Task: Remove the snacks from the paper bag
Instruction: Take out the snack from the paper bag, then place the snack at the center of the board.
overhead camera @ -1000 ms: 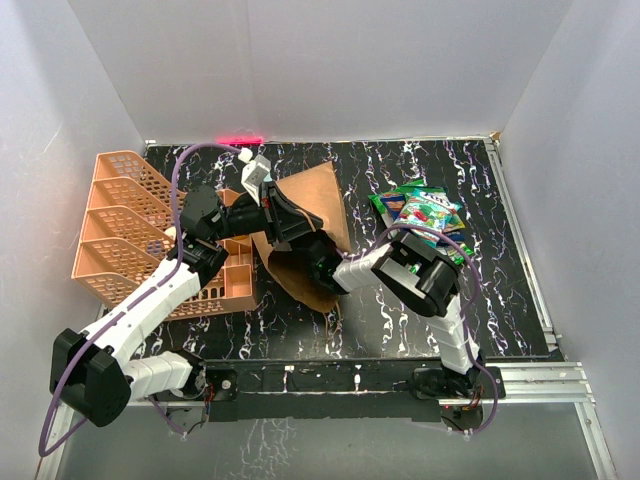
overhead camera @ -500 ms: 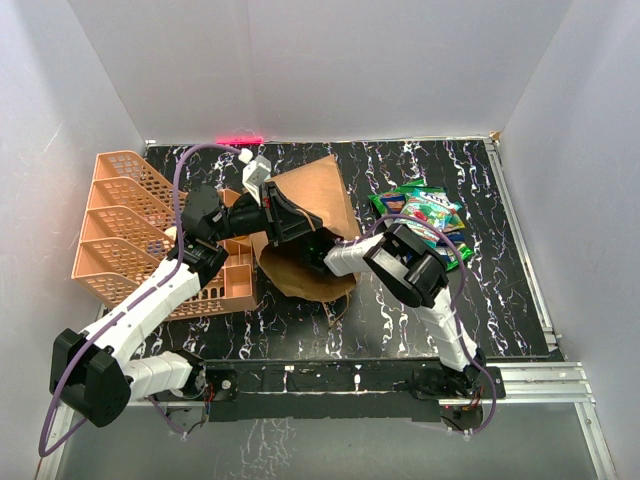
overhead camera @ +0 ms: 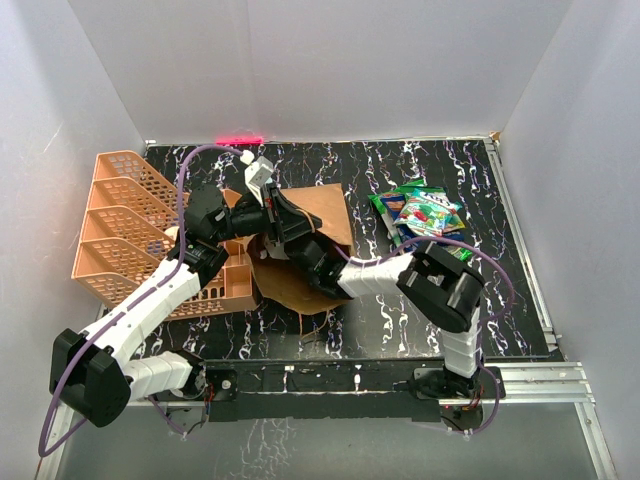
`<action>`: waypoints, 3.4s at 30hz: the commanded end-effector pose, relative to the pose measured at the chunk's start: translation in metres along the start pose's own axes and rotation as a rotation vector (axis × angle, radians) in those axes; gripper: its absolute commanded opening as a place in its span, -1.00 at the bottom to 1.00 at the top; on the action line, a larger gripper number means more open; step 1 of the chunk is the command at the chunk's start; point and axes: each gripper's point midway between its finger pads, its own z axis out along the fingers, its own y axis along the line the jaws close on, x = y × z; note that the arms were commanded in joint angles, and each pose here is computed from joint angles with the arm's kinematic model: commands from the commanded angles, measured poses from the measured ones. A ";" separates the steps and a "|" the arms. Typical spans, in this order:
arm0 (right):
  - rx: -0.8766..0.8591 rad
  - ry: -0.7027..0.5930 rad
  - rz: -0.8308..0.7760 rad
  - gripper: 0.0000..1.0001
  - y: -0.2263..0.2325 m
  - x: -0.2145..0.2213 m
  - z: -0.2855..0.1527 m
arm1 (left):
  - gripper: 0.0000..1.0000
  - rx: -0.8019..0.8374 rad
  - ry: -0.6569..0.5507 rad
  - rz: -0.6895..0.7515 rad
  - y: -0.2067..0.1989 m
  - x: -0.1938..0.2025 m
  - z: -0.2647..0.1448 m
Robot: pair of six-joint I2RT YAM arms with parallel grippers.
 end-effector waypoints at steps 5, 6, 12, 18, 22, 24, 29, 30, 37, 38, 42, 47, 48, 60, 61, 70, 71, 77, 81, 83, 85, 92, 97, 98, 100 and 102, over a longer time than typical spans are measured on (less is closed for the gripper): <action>-0.158 -0.092 0.217 -0.85 0.024 -0.014 -0.063 | -1.00 -0.004 -0.029 0.068 -0.005 -0.017 0.000; -0.180 -0.103 0.241 -0.85 0.025 -0.015 -0.070 | -1.00 -0.006 -0.028 0.069 -0.004 -0.017 0.000; -0.459 -0.329 0.306 -0.85 0.044 -0.047 -0.133 | -1.00 -0.008 -0.024 0.067 -0.003 -0.016 0.001; -0.469 -0.357 0.439 -0.85 0.033 -0.036 -0.166 | -1.00 -0.009 -0.022 0.072 -0.003 -0.016 0.001; -0.518 -0.348 0.416 -0.85 0.036 -0.029 -0.180 | -1.00 -0.017 -0.016 0.067 0.000 -0.014 0.002; -0.552 -0.390 0.412 -0.85 0.034 -0.035 -0.194 | -1.00 -0.029 -0.013 0.067 0.003 -0.013 0.002; -0.672 -0.524 0.497 -0.85 0.017 -0.061 -0.243 | -1.00 -0.059 -0.003 0.073 0.010 -0.010 0.002; -0.701 -0.540 0.518 -0.85 0.013 -0.066 -0.254 | -1.00 -0.069 -0.001 0.074 0.012 -0.010 0.001; -0.853 -0.490 0.714 -0.85 -0.016 -0.082 -0.311 | -1.00 -0.110 0.002 0.075 0.022 -0.010 -0.001; -0.859 -0.501 0.761 -0.85 -0.024 -0.086 -0.319 | -1.00 -0.119 0.001 0.075 0.024 -0.011 -0.001; -0.882 -0.639 0.877 -0.85 -0.063 -0.107 -0.359 | -1.00 -0.137 0.001 0.070 0.029 -0.011 -0.003; -0.704 -0.808 1.014 -0.85 -0.134 -0.118 -0.386 | -1.00 -0.146 0.009 0.062 0.034 -0.008 -0.002; -0.644 -0.820 1.038 -0.85 -0.147 -0.116 -0.386 | -1.00 -0.145 0.009 0.060 0.034 -0.007 -0.002; 0.291 -0.377 1.202 -0.85 -0.246 -0.015 -0.309 | -1.00 -0.142 0.013 0.060 0.033 -0.007 -0.001; 0.358 -0.320 1.179 -0.85 -0.247 -0.005 -0.304 | -1.00 -0.141 0.012 0.060 0.033 -0.008 -0.002; 0.600 0.040 1.053 -0.85 -0.242 0.075 -0.236 | -1.00 -0.124 0.005 0.056 0.029 -0.009 -0.001; 0.600 0.086 1.044 -0.85 -0.241 0.090 -0.226 | -1.00 -0.122 0.003 0.057 0.028 -0.010 -0.001; 0.622 0.317 0.929 -0.85 -0.230 0.160 -0.179 | -1.00 -0.115 -0.001 0.058 0.026 -0.011 -0.002; 0.600 0.367 0.895 -0.85 -0.221 0.180 -0.147 | -1.00 -0.109 -0.003 0.057 0.024 -0.012 -0.002; 0.596 0.393 0.875 -0.85 -0.217 0.186 -0.135 | -1.00 -0.103 -0.004 0.054 0.023 -0.012 -0.001; 0.583 0.405 0.865 -0.85 -0.213 0.189 -0.124 | -1.00 -0.100 -0.005 0.053 0.023 -0.012 -0.001; 0.577 0.425 0.837 -0.85 -0.204 0.199 -0.095 | -1.00 -0.089 -0.007 0.051 0.020 -0.013 -0.001; 0.568 0.447 0.795 -0.85 -0.198 0.206 -0.084 | -1.00 -0.085 -0.010 0.052 0.019 -0.014 -0.001; 0.568 0.447 0.789 -0.85 -0.198 0.207 -0.083 | -1.00 -0.085 -0.010 0.052 0.019 -0.014 -0.001; 0.571 0.455 0.773 -0.85 -0.199 0.210 -0.080 | -1.00 -0.083 -0.010 0.049 0.018 -0.014 -0.001; 0.584 0.473 0.759 -0.85 -0.202 0.214 -0.080 | -1.00 -0.084 -0.010 0.050 0.019 -0.014 -0.001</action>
